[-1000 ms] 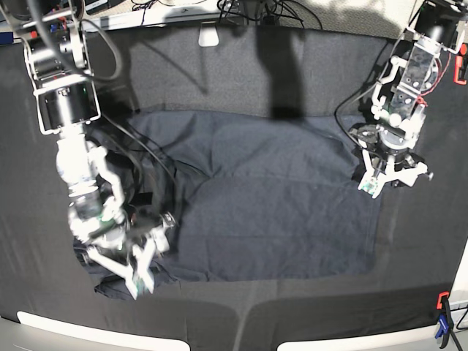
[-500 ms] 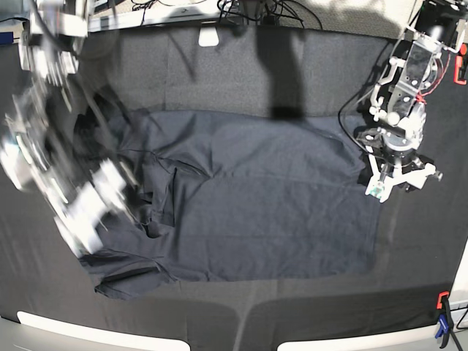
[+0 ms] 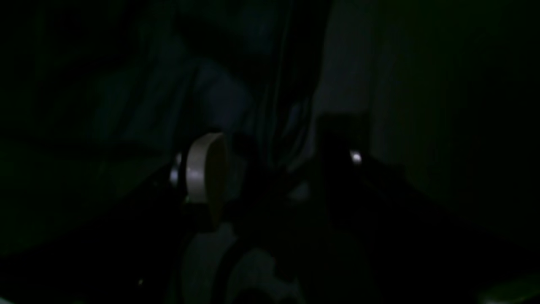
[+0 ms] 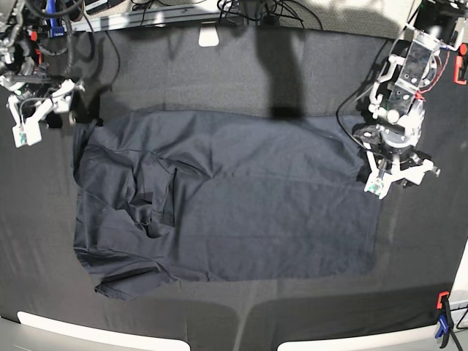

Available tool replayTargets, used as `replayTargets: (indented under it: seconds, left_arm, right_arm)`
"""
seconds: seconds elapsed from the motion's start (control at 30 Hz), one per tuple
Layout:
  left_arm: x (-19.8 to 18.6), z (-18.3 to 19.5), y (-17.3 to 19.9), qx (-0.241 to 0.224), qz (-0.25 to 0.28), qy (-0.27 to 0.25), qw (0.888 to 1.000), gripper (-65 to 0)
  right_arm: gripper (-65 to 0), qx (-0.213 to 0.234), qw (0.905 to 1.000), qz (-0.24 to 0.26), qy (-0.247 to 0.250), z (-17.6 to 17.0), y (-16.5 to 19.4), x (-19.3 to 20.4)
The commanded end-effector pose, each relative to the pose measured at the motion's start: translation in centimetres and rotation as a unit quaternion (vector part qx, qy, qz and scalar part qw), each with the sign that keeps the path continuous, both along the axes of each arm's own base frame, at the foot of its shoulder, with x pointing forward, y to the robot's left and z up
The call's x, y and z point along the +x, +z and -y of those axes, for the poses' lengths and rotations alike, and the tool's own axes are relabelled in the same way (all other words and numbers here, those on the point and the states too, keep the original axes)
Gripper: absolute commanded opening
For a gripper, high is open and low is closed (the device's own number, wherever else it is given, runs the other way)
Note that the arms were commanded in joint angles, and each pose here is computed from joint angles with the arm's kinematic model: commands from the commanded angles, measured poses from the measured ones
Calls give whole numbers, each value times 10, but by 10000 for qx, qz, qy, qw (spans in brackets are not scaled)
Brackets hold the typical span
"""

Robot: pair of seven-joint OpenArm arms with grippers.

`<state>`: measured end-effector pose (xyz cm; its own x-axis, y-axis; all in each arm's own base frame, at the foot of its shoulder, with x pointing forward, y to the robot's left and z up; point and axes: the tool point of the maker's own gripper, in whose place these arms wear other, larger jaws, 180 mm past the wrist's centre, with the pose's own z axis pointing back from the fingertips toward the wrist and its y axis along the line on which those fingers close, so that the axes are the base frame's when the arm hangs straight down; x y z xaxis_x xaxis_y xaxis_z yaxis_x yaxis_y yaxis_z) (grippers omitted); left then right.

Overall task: Layout the t-shirt on the table in an organized manner, then fold the t-shirt properly
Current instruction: 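Pull the shirt fabric with the right gripper toward the robot base, then move the left gripper to the shirt edge near the robot base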

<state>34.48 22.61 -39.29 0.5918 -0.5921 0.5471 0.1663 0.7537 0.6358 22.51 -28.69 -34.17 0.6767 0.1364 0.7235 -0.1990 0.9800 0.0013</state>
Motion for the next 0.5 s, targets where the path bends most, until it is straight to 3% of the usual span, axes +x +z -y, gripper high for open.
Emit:
replayTargets:
  seconds: [0.0,0.37,0.47]
  left_arm:
    - [11,-4,18,74,314,4,9995,-298]
    - [11,-4,18,72,314,5,9995,-298]
    - [11,-4,18,72,314,5,9995,-298]
  right_arm:
    - [-310,-78,9995,251,159,-2,12,9]
    - [-324,299,9993,-124,-201,3,-28,14]
    - [-509,397,9987,-162,-268,5,-32,21]
